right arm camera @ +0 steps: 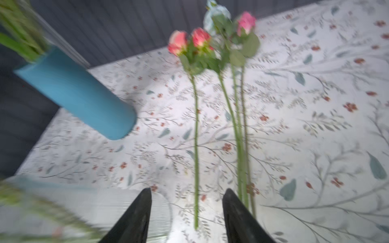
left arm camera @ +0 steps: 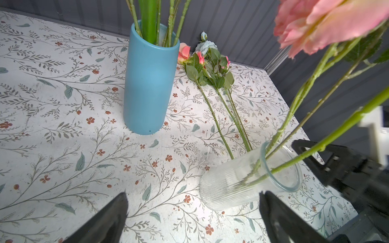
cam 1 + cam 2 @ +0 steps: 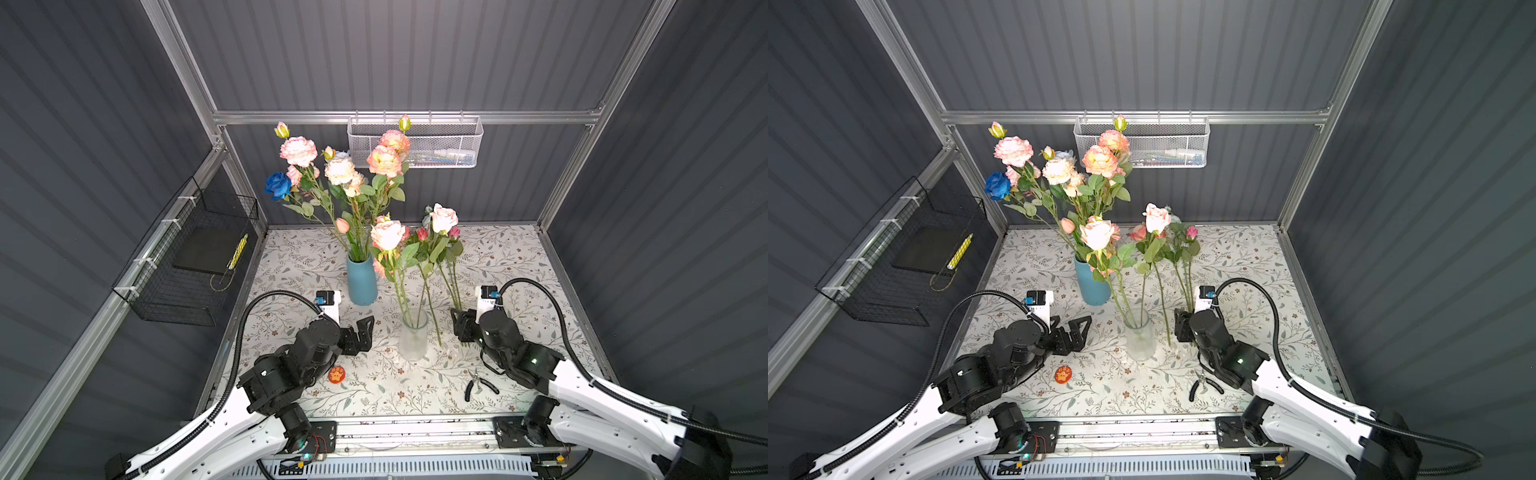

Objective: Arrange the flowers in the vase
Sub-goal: 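Lower the stem into the glass vase, open the right gripper, return to bundle, then grasp another rose stem from the bundle with the right gripper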

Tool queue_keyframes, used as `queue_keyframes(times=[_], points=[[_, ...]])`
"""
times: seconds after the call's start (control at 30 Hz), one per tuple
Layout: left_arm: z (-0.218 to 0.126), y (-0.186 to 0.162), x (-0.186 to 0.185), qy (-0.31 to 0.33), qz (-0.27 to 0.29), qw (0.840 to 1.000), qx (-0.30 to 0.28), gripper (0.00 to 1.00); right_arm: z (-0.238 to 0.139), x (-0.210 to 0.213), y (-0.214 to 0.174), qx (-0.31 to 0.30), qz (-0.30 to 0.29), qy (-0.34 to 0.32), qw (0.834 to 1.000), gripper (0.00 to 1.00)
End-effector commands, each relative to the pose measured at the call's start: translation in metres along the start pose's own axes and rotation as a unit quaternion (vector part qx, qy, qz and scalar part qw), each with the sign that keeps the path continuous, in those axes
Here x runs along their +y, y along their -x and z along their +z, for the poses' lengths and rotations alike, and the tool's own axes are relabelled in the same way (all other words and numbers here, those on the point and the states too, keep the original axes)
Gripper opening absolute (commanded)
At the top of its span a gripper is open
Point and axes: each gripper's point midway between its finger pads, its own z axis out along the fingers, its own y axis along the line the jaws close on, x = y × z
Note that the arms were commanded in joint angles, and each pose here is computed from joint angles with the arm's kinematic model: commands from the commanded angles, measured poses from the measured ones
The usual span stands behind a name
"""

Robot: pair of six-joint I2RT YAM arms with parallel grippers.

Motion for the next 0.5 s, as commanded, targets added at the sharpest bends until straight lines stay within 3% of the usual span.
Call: queue_keyframes(times=[0.0, 0.13, 0.3, 0.47], points=[[-0.005, 0.008, -0.008, -0.017, 0.001, 1.000, -0.008, 1.00, 0.019, 0.005, -0.017, 0.081, 0.023, 0.004, 0.996, 0.54], [-0.007, 0.006, -0.006, -0.017, -0.001, 1.000, -0.007, 1.00, 0.059, 0.009, -0.021, 0.151, 0.014, -0.002, 0.988, 0.55], [-0.006, 0.004, -0.006, -0.018, -0.004, 1.000, -0.005, 1.00, 0.117, 0.012, -0.001, 0.168, -0.004, -0.010, 0.986, 0.59], [-0.009, 0.003, -0.004, -0.016, -0.007, 1.000, -0.001, 1.00, 0.171, 0.005, 0.011, 0.208, 0.006, -0.056, 0.977, 0.54]])
